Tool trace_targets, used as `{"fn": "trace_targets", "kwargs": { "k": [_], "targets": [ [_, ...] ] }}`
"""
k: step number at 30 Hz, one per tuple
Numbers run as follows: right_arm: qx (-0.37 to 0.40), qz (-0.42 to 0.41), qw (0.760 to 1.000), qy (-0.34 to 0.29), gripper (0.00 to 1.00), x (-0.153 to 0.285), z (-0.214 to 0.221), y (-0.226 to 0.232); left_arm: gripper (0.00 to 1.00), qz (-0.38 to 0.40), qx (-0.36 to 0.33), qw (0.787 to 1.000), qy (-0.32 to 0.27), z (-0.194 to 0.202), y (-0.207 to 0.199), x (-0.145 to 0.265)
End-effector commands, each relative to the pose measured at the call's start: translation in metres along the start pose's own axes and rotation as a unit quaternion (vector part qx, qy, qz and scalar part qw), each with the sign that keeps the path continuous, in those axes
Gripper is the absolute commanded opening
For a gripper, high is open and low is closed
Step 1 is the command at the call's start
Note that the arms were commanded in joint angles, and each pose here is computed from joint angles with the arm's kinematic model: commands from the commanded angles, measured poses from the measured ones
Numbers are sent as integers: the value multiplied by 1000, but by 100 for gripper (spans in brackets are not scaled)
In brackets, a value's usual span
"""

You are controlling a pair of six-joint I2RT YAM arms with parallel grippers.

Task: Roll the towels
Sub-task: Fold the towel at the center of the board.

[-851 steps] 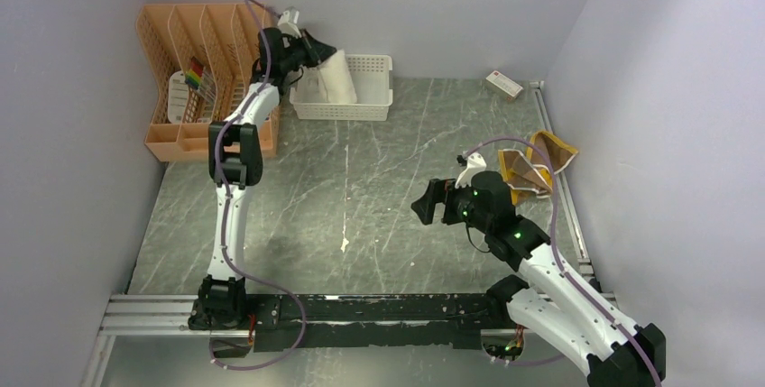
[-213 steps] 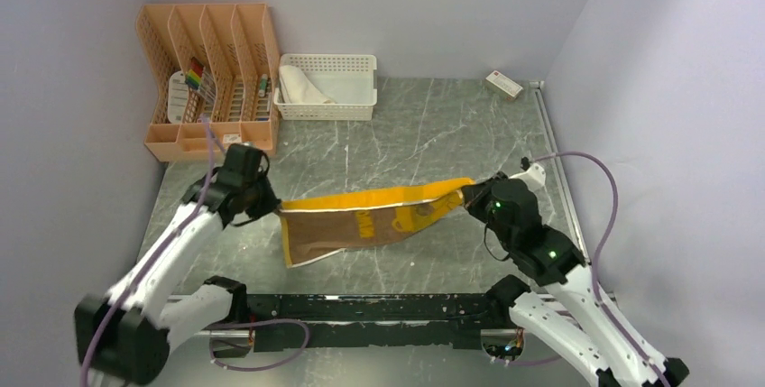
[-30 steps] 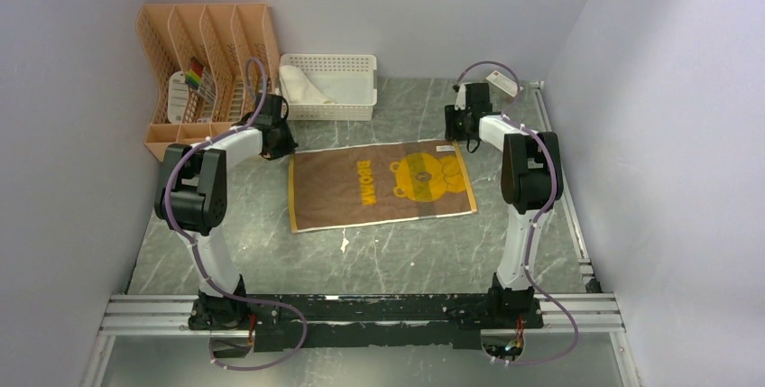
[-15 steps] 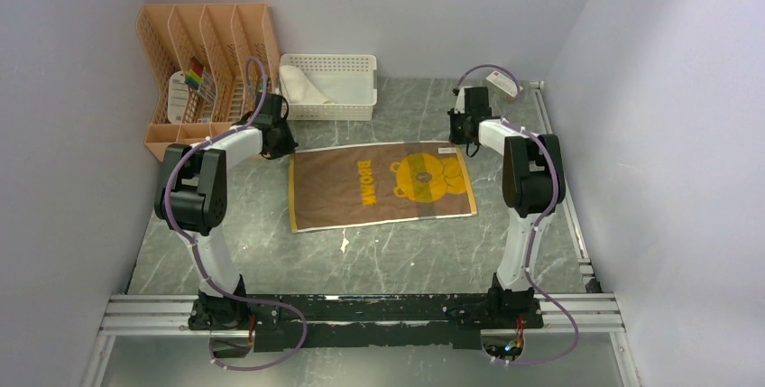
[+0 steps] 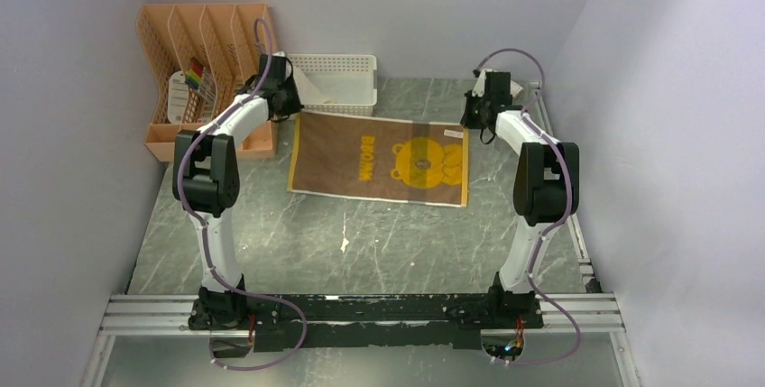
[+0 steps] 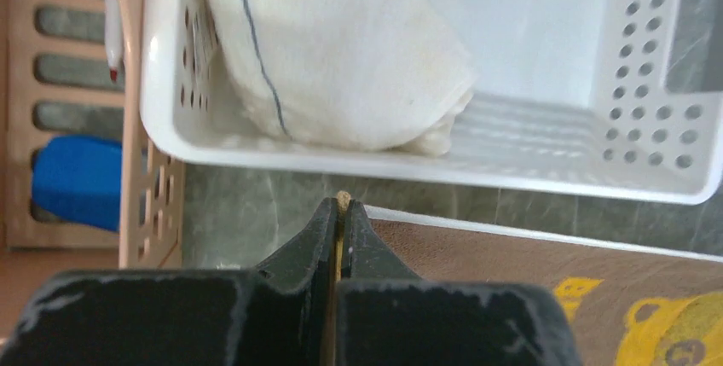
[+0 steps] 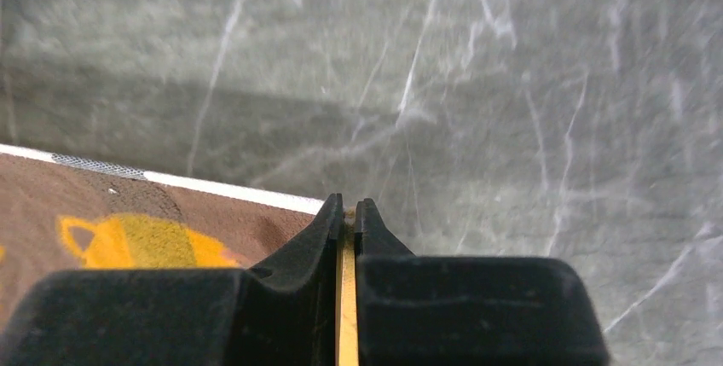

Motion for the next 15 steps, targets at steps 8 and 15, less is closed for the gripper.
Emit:
{"fn": "trace_targets", "kwargs": {
  "k": [8,15],
  "targets": [
    [6,50,995,-86,0,58,-27,-7,7,-10,-12,999,-28,7,16,14],
    [-23,38,993,-114,0,90,3,3,7,-5,19,1000,-20,53,31,30]
  ]
}}
Point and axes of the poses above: each gripper's point midway between its finger pads, its own x axis back along the fingers, its own y axis along the line the jaws close on, z = x × y, the point moved 6 cm from there along x, back along the fingers, and after that the axes turned 1 degree about x, right-handed, at the moved point
